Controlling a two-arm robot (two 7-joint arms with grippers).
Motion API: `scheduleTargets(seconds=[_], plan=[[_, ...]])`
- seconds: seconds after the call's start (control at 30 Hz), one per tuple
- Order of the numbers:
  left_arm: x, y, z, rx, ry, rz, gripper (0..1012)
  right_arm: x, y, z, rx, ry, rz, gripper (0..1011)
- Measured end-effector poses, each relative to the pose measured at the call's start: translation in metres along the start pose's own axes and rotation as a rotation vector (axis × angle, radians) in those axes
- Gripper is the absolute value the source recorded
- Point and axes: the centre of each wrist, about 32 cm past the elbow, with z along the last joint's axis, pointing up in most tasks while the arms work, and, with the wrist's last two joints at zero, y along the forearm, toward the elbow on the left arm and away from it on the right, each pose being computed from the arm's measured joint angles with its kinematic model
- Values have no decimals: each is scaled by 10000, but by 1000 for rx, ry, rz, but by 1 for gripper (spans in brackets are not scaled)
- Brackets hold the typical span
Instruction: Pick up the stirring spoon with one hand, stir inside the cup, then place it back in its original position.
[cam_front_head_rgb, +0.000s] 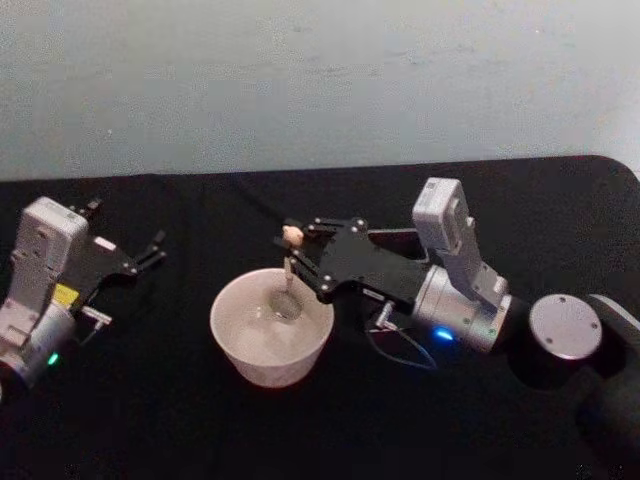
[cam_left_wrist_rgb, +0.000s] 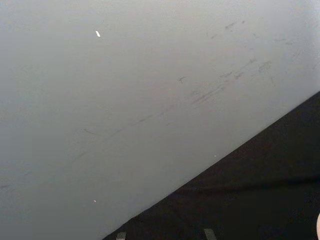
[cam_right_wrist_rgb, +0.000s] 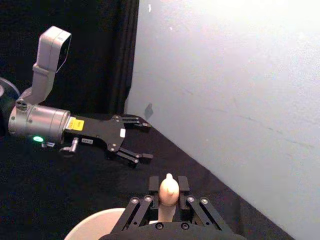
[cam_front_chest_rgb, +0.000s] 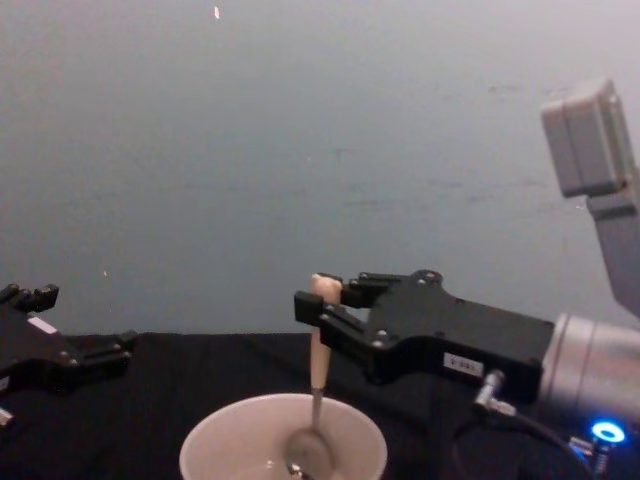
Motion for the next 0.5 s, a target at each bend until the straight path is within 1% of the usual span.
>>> scheduleTargets(seconds=[0.1,0.13,0.33,0.5], plan=[[0,0,0,0,0,0,1001,-12,-70,-1,-6,3,5,215],[0,0,0,0,0,0,1001,-12,-70,-1,-6,3,5,215],[0,0,0,0,0,0,1001,-88,-170,9,-11,21,33,215],[0,0,0,0,0,0,1001,-158,-173,19,-7,33,62,215]])
